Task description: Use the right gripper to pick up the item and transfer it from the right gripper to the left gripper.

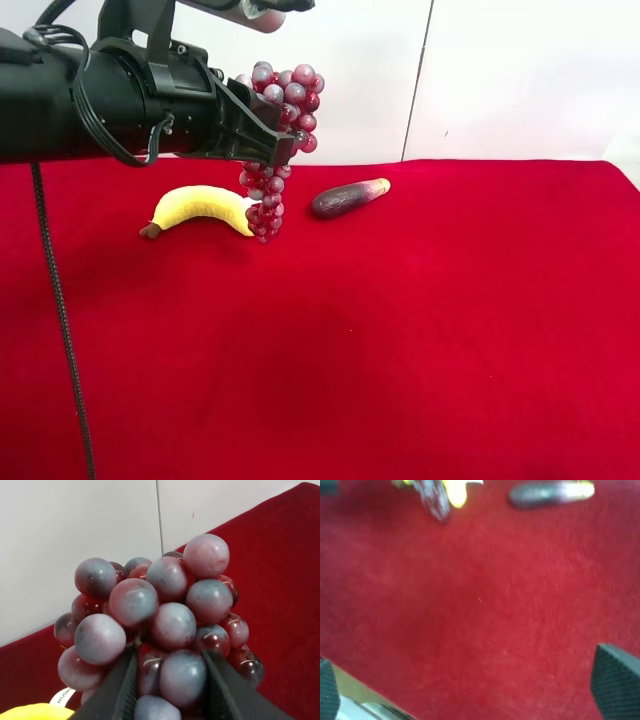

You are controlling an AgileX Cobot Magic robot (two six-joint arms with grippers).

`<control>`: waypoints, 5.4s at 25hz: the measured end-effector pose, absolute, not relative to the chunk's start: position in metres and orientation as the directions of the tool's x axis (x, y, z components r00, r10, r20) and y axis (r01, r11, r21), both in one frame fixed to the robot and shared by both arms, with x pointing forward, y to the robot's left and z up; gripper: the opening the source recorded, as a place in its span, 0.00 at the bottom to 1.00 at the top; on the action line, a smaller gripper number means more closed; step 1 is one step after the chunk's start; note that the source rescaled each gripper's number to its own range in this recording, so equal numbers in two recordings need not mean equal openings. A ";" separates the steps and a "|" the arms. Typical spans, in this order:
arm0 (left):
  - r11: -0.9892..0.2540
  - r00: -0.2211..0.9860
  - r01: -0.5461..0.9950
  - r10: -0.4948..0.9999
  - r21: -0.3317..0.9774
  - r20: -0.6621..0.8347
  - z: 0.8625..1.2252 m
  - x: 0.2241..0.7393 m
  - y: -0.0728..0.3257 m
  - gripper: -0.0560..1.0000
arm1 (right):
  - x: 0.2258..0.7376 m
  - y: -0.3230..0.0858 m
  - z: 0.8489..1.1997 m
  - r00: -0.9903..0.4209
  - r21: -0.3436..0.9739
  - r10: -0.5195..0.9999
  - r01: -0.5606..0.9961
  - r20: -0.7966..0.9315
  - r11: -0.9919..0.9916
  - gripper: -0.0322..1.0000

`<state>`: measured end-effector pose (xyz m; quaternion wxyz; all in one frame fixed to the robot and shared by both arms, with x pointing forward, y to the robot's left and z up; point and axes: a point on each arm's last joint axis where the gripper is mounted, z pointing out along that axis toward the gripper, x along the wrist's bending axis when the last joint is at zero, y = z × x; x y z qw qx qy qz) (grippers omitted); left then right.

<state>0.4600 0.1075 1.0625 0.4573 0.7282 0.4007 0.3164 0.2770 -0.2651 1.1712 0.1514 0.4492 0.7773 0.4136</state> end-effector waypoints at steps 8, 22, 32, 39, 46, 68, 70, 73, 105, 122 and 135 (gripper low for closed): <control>-0.260 0.457 0.292 0.883 0.920 0.105 1.063 0.461 0.110 0.06 | 0.246 -0.297 1.103 -0.531 0.854 0.844 0.473 0.081 0.216 1.00; -0.260 0.442 0.291 0.890 0.921 0.111 1.063 0.462 0.111 0.06 | 0.238 -0.305 1.050 -0.550 0.890 0.835 0.391 0.022 0.235 1.00; -0.260 0.442 0.291 0.890 0.921 0.111 1.063 0.462 0.111 0.06 | 0.239 -0.304 1.047 -0.541 0.884 0.841 0.392 -0.002 0.254 1.00; -0.285 0.388 0.324 0.910 0.902 0.148 1.060 0.463 0.117 0.06 | 0.238 -0.305 1.047 -0.362 0.885 0.932 0.431 -0.011 0.178 1.00; -0.438 0.302 0.332 0.889 0.836 0.346 1.058 0.466 0.132 0.06 | 0.237 -0.305 1.047 -0.107 0.884 0.994 0.463 -0.013 0.062 1.00; -0.304 0.603 0.473 0.796 0.827 -0.052 1.012 0.440 0.100 0.06 | 0.236 -0.305 1.047 0.043 0.884 0.999 0.467 -0.013 -0.008 1.00; -0.316 0.591 0.507 0.804 0.802 -0.057 0.999 0.435 0.106 0.06 | 0.236 -0.305 1.047 0.043 0.884 0.999 0.467 -0.013 -0.008 1.00; -0.342 0.572 0.535 0.819 0.773 -0.034 0.986 0.430 0.115 0.06 | 0.236 -0.305 1.047 0.044 0.884 0.999 0.467 -0.014 -0.008 1.00; -0.506 0.411 0.644 0.861 0.573 0.299 0.918 0.450 0.134 0.10 | 0.236 -0.305 1.047 0.044 0.884 0.999 0.467 -0.014 -0.008 1.00; -0.488 0.263 0.657 0.862 0.574 0.433 0.924 0.455 0.150 1.00 | 0.236 -0.305 1.047 0.044 0.884 0.999 0.467 -0.014 -0.008 1.00; -0.455 0.245 0.570 0.889 0.684 0.386 0.968 0.449 0.157 1.00 | 0.236 -0.305 1.047 0.044 0.884 0.999 0.467 -0.014 -0.008 1.00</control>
